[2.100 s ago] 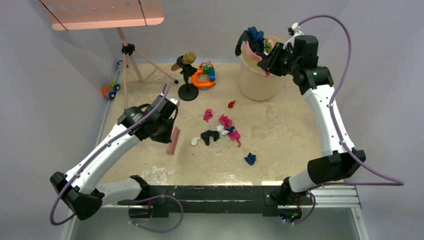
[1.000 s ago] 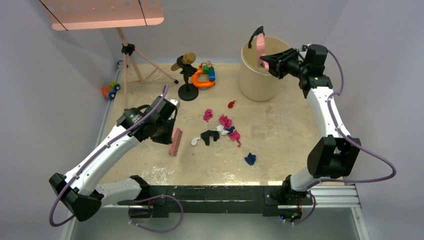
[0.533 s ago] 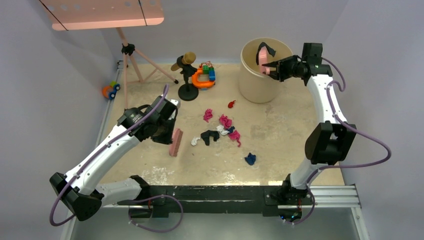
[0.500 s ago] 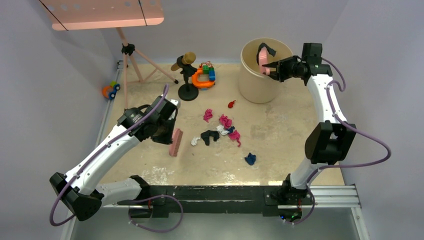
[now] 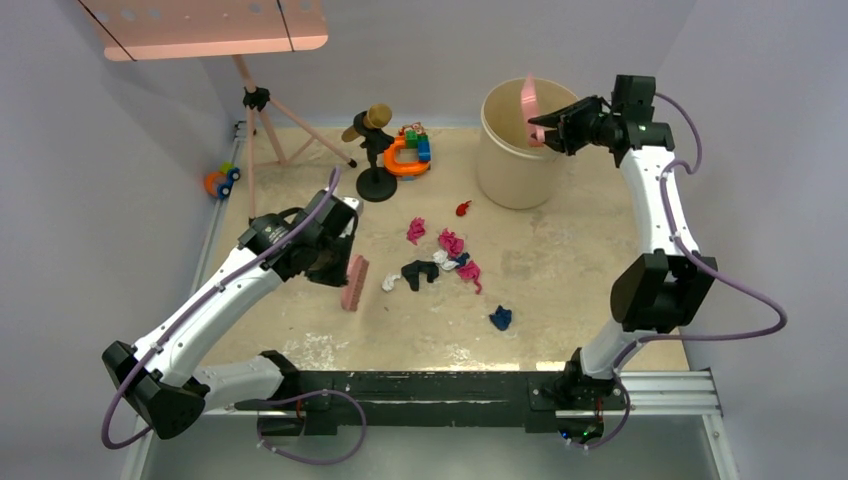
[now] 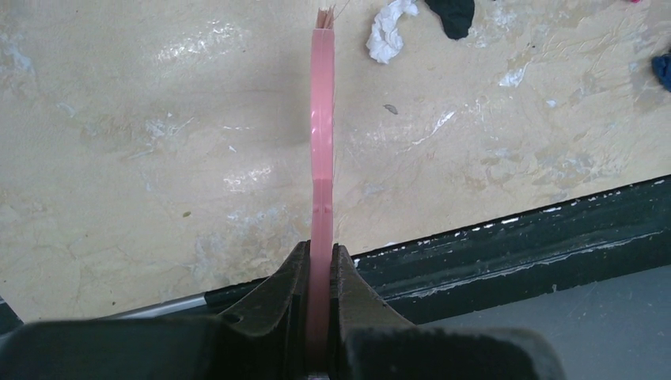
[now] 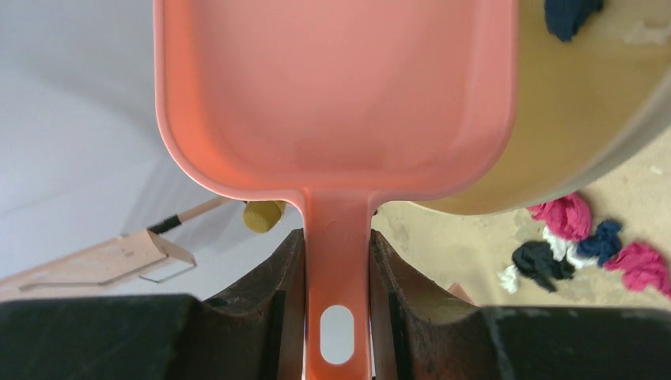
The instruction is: Sweep away the paper scraps from the table
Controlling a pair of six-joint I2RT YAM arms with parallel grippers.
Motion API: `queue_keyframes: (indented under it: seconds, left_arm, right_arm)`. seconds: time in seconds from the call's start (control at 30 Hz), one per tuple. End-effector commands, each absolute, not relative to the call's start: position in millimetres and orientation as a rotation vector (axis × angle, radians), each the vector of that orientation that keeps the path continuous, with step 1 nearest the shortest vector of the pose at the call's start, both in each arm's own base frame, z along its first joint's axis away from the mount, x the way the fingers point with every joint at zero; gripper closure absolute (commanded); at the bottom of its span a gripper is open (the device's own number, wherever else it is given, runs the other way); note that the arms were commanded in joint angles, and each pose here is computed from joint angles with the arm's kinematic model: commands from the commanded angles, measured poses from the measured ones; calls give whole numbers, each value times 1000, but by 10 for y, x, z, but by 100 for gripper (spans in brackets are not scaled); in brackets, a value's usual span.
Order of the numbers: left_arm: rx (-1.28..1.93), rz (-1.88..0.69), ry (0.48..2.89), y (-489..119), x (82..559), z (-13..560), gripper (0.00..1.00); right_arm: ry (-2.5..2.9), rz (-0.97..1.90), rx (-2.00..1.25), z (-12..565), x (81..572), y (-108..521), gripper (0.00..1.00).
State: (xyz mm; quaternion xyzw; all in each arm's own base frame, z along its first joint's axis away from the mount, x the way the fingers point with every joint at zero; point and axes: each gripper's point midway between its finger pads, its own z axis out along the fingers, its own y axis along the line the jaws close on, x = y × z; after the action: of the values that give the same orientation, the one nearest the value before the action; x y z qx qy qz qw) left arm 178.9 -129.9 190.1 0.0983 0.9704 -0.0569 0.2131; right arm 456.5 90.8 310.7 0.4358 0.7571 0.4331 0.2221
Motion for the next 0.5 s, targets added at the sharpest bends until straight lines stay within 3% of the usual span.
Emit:
queue_keyframes:
  seconds: [0.0, 0.2, 0.47]
  left_arm:
    - [245, -263, 2617, -1471, 1926, 2052, 100]
    - [264, -485, 2551, -1804, 1988, 2248, 100]
    - [167, -842, 2431, -2443, 2261, 2604, 100]
  right_arm:
    - [1953, 1116, 735, 3911, 4403, 871, 100]
    - [1911, 954, 332, 4131, 3969, 970, 100]
    - [1895, 876, -4, 3829, 3223, 1245, 100]
